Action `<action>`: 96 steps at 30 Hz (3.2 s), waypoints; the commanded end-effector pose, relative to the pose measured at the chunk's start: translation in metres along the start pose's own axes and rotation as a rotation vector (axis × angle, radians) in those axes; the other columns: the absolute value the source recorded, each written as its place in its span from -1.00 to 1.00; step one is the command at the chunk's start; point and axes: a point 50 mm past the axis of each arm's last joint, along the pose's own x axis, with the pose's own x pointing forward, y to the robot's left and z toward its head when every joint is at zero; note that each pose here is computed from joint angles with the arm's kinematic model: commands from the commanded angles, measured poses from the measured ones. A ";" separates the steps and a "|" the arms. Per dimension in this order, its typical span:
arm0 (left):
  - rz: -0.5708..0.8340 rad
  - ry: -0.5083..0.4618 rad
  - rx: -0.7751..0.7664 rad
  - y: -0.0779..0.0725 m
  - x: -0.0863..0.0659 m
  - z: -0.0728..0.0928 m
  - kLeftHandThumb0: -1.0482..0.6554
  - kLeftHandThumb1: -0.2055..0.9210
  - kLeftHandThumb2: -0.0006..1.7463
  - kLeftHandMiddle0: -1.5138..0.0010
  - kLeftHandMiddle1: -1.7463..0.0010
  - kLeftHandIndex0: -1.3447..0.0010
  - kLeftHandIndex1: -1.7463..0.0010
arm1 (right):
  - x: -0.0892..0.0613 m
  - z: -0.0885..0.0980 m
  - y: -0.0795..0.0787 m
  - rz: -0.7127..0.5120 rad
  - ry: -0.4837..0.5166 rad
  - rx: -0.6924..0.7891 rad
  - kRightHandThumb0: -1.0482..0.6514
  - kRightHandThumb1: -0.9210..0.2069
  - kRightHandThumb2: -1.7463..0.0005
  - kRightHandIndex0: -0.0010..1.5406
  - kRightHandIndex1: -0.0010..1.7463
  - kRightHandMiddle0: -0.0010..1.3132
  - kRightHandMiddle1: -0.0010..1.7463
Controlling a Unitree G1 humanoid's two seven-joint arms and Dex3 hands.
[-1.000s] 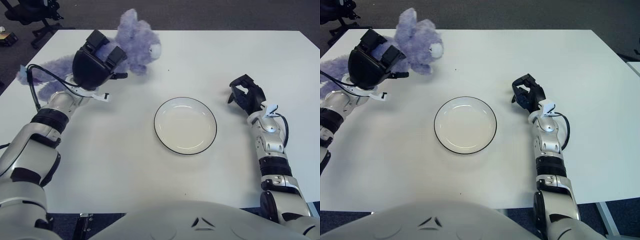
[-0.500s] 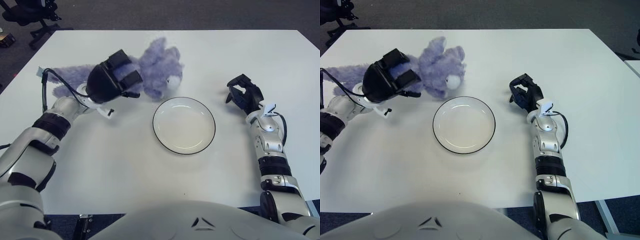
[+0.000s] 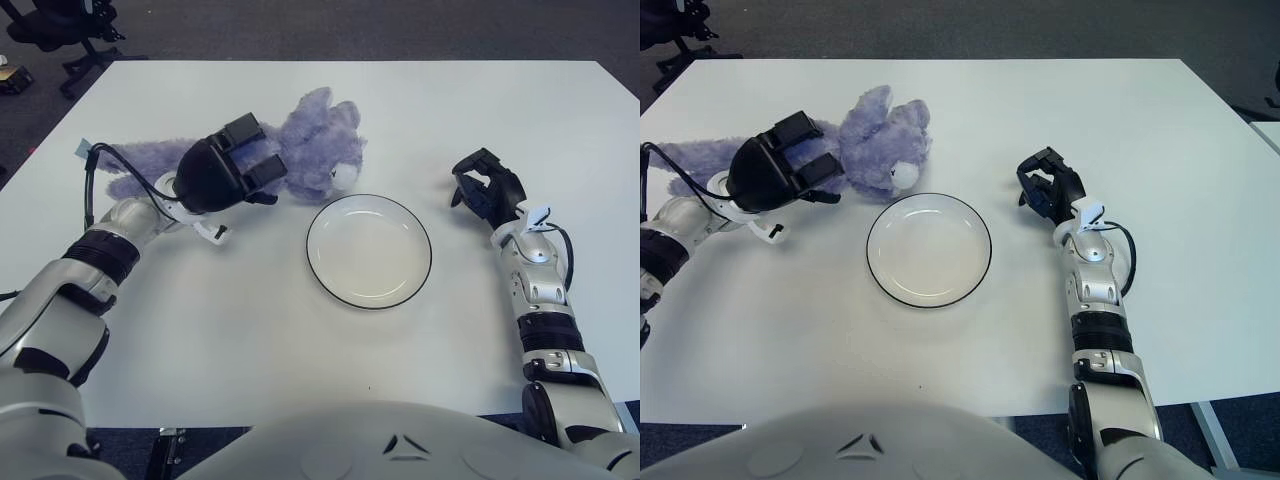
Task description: Put the doll into the plate.
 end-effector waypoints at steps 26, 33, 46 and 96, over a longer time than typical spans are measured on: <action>-0.149 0.179 0.113 0.018 0.010 -0.014 -0.34 1.00 -0.96 0.29 0.99 0.10 0.73 | -0.012 -0.026 0.006 0.111 0.208 -0.077 -0.18 -1.00 0.54 -0.02 0.98 -0.50 0.84; -0.109 0.211 0.065 0.024 0.015 -0.021 -0.28 1.00 -0.95 0.28 1.00 0.06 0.81 | -0.012 -0.026 0.005 0.111 0.215 -0.086 -0.18 -1.00 0.54 -0.03 0.97 -0.51 0.85; -0.038 0.253 -0.103 0.040 0.019 -0.023 -0.34 1.00 -0.88 0.38 1.00 0.06 0.86 | -0.011 -0.026 0.002 0.110 0.227 -0.093 -0.18 -1.00 0.53 -0.05 0.96 -0.52 0.86; -0.440 1.133 -0.889 0.049 -0.003 -0.099 -0.69 1.00 -0.67 0.45 1.00 0.46 1.00 | 0.000 -0.006 -0.019 0.075 0.097 -0.054 -0.18 -1.00 0.57 0.02 0.83 -0.46 0.82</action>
